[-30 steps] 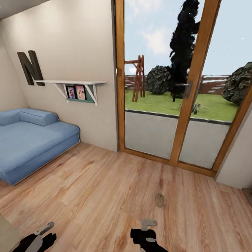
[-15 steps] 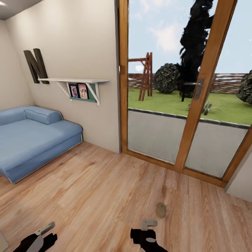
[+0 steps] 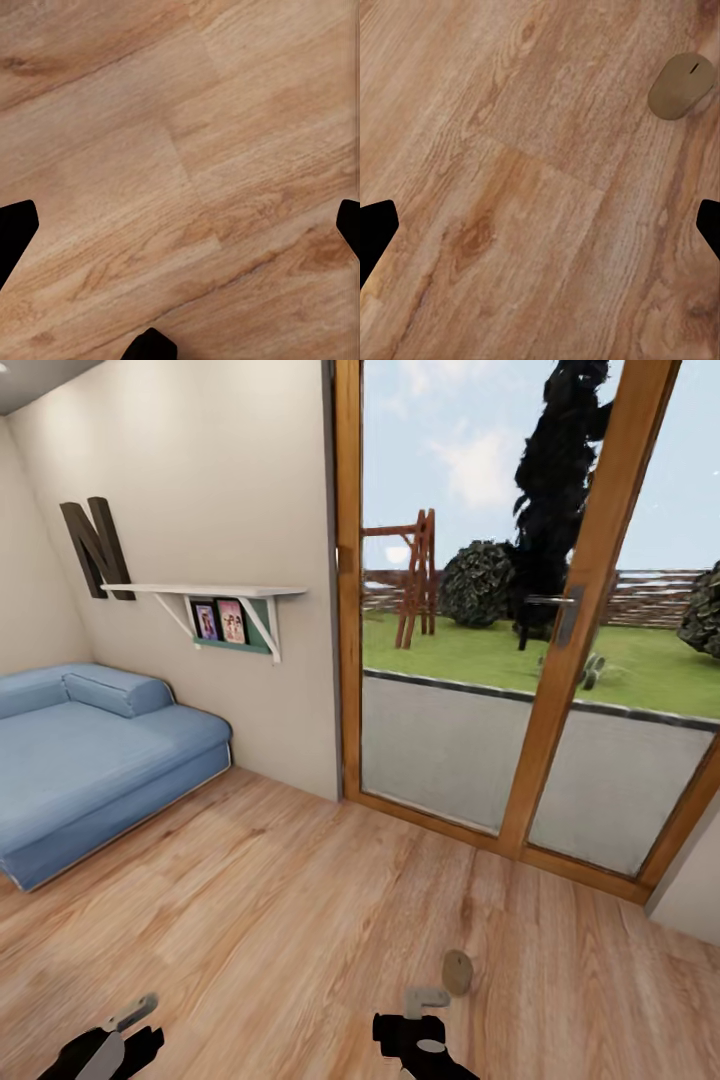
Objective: Place each of the two pumpkins and all three candles from the living room inside a cabinet in the living room (use any cabinet), then make sure every cabinet is closed, and position the cauldron so it is next to a table in the living room.
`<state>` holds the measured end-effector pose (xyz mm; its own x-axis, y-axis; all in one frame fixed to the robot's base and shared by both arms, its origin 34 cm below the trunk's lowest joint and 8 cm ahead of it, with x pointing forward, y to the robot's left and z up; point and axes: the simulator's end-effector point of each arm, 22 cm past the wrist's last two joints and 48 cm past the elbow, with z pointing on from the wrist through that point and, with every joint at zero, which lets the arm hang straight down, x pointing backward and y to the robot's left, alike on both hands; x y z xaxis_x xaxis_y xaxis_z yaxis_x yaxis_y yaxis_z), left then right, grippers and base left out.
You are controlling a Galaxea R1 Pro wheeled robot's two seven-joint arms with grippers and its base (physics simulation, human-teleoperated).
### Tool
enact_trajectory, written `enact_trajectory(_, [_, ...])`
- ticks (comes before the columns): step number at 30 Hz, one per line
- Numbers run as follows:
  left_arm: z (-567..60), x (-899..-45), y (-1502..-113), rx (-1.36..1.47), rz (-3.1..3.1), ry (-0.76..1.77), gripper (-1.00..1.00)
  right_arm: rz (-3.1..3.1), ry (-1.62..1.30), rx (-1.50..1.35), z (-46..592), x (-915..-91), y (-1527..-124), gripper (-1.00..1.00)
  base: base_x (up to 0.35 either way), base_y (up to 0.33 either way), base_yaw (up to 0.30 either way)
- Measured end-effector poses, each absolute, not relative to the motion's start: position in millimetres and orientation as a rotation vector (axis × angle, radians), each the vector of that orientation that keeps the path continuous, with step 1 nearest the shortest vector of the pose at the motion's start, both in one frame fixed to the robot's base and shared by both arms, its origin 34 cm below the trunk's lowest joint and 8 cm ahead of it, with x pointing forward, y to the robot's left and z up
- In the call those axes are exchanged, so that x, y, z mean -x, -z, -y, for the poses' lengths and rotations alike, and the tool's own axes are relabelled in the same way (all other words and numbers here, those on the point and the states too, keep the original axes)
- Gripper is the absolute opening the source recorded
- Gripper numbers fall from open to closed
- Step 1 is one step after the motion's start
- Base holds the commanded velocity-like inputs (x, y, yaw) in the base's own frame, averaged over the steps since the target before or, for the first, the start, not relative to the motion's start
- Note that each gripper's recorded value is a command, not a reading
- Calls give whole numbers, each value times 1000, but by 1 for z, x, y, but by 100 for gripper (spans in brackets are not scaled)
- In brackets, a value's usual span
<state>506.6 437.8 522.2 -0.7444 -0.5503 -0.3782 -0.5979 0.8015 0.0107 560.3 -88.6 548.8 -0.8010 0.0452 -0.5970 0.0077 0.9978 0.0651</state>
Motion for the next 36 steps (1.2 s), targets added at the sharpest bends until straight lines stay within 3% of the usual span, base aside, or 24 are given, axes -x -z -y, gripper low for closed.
enact_trajectory(13, [-438, -507, -522, 869, -2631, -185, 100, -2501, -80, -45, 89, -560, -549, 100, 275, -76, 0])
enact_trajectory(36, [-438, -507, -522, 869, -2631, -187, 100, -2500, -75, -40, 91, -561, -548, 100, 108, 25, 0])
